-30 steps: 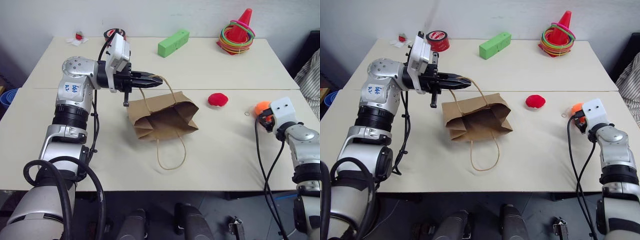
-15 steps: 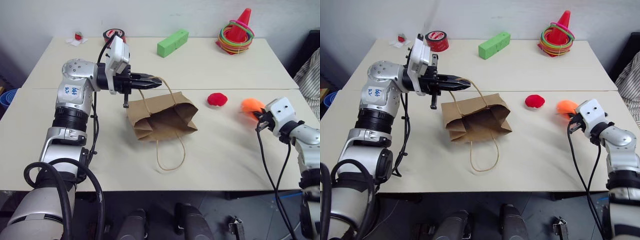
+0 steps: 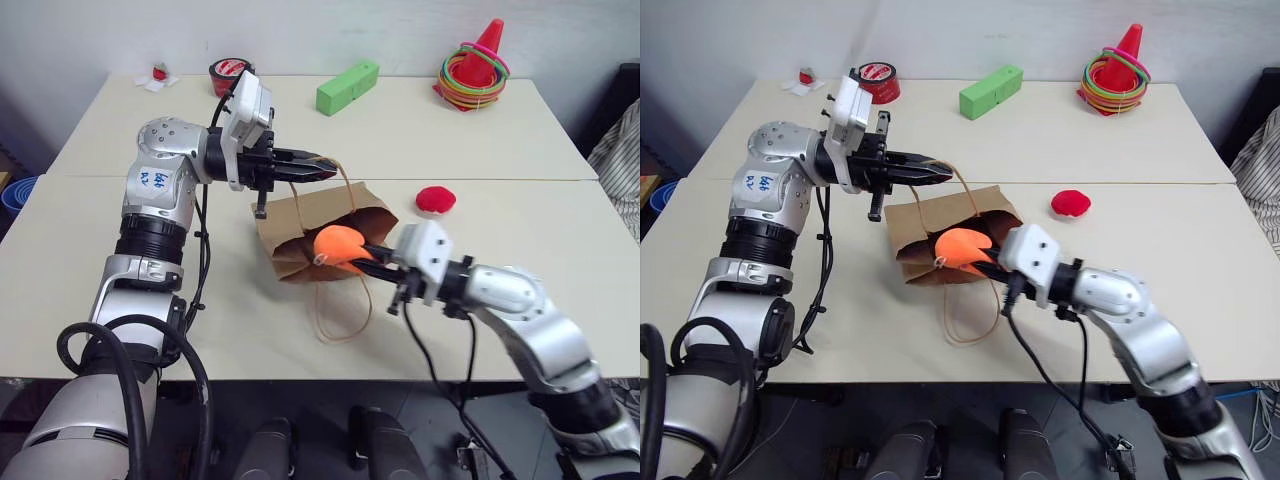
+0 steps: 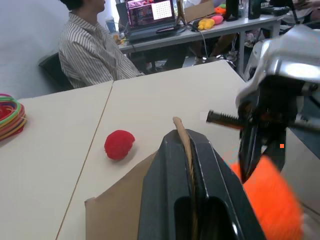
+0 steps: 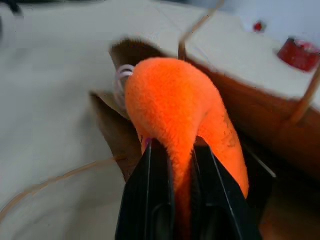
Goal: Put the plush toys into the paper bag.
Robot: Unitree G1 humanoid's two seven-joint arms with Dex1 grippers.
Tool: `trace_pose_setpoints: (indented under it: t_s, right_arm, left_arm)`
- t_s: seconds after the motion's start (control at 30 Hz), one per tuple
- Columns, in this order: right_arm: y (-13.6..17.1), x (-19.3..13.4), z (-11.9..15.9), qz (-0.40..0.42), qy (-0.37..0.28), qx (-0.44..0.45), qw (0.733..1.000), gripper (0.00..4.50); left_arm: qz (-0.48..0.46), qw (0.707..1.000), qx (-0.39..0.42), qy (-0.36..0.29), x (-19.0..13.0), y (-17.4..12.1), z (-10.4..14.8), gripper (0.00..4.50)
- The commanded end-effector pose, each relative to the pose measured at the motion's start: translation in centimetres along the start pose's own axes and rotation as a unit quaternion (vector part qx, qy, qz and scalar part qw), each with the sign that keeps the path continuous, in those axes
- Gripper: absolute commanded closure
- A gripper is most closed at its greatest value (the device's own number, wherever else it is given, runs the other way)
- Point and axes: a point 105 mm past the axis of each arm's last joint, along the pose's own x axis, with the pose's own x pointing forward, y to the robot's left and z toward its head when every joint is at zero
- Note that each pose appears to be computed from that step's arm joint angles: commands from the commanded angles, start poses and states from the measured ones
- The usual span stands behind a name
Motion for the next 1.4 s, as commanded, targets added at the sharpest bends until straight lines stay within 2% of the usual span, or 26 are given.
trace_pose_setpoints:
  t_s: [0.03,0.17,0.37,0.57,0.67,0.8,0.87,1.03,1.17,1.4]
  right_arm:
    - [-1.3,1.5,-1.6,-0.043,0.048,-0.015,0.998,4.49]
    - [-1.2,3.6,-2.8,-0.061,0.085,-0.018,0.994,4.49]
    - [2.1,6.8,-4.7,-0.011,0.152,0.002,0.988,4.49]
    - [3.5,7.1,-6.5,0.014,0.19,0.025,0.981,4.49]
    - [3.0,7.1,-6.0,0.004,0.178,0.024,0.984,4.49]
    - [1.5,9.1,-0.5,-0.015,0.064,0.01,0.998,4.49]
    - [1.2,10.2,1.1,-0.012,0.036,0.002,0.999,4.49]
    - [1.4,12.1,0.1,0.009,0.058,-0.02,0.998,4.49]
    - [0.6,13.2,1.0,-0.007,0.037,-0.027,0.999,4.49]
    - [2.2,15.2,1.0,0.014,-0.011,-0.077,0.997,4.49]
  left_arm:
    - [-0.009,0.999,0.031,-0.013,-0.1,-0.1,2.1,4.5]
    - [-0.013,0.999,0.021,-0.025,-0.5,-0.3,2.5,4.5]
    - [0.002,0.997,0.011,-0.082,-0.6,0.3,4.6,4.5]
    - [0.047,0.99,0.017,-0.131,-1.8,2.1,7.1,4.5]
    - [0.056,0.989,0.016,-0.138,-2.2,2.5,7.7,4.5]
    - [0.027,0.994,0.009,-0.101,-1.6,1.7,6.0,4.5]
    - [0.015,0.996,0.006,-0.086,-1.2,1.2,5.1,4.5]
    - [0.0,0.996,0.001,-0.085,-0.6,0.7,4.5,4.5]
    - [-0.003,0.997,-0.001,-0.083,-0.7,0.6,4.4,4.5]
    - [-0.001,0.996,-0.007,-0.085,-0.9,0.5,4.3,4.5]
